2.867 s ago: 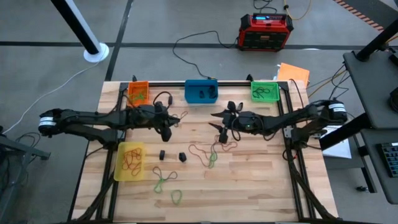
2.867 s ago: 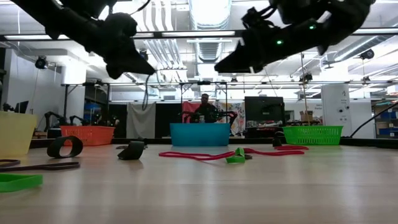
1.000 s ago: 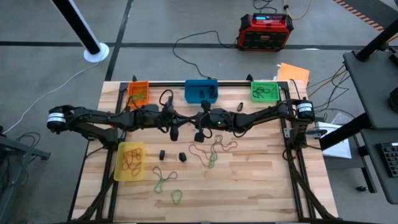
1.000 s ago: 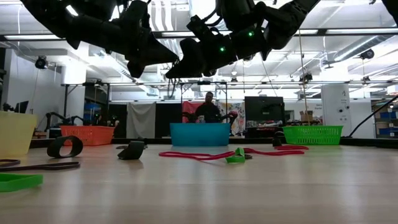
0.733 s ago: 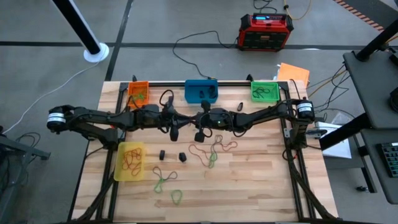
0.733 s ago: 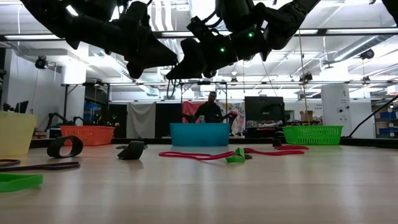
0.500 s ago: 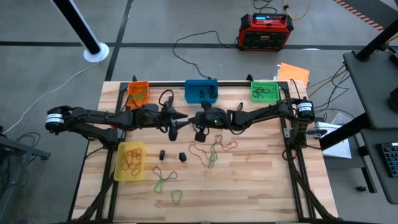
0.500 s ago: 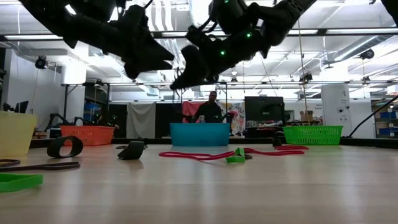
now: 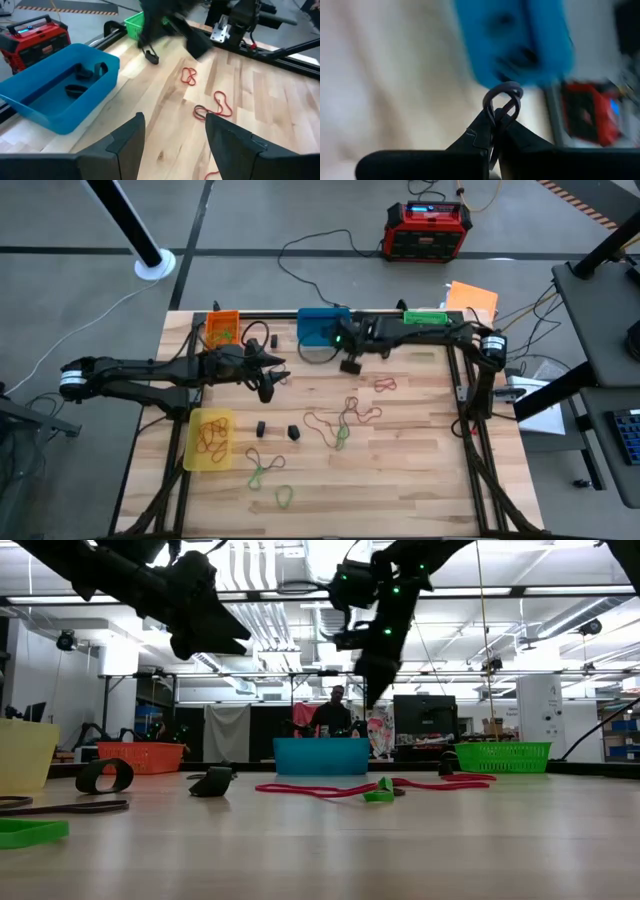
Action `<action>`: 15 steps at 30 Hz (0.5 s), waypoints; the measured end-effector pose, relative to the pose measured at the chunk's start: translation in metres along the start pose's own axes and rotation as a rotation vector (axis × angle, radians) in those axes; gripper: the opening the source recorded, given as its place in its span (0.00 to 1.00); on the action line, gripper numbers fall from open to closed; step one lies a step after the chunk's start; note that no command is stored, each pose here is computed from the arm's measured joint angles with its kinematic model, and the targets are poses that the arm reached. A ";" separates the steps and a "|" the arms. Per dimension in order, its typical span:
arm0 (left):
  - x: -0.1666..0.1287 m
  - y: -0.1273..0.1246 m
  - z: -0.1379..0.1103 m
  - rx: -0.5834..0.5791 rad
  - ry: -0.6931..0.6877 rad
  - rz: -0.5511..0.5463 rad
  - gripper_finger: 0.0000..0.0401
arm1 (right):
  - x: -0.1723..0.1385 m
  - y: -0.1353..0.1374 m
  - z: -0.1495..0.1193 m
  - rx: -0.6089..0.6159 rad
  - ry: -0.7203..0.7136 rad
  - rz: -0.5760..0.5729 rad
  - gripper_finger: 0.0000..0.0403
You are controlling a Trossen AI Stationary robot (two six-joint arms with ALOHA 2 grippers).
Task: Sort rubber bands into baskets
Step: Put the violet rubber band into the green bin
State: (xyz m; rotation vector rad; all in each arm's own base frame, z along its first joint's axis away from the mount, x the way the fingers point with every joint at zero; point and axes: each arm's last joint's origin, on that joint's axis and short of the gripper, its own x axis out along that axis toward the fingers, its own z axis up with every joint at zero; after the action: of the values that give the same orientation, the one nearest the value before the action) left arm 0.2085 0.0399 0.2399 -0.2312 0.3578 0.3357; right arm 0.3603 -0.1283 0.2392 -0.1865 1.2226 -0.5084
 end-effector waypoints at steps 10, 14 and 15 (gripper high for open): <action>0.003 0.000 -0.001 0.001 0.008 0.002 0.48 | 0.003 -0.122 -0.064 0.473 0.281 -0.118 0.02; 0.007 0.000 -0.004 0.004 0.029 0.006 0.48 | 0.011 -0.152 -0.104 0.759 0.470 -0.147 0.02; 0.008 0.000 -0.005 0.005 0.034 0.008 0.48 | 0.013 -0.156 -0.113 0.794 0.515 -0.152 0.02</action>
State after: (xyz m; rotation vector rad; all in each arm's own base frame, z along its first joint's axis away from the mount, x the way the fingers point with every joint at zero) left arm 0.2139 0.0408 0.2325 -0.2311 0.3930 0.3387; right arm 0.2156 -0.2559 0.2525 0.5629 1.4091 -1.1834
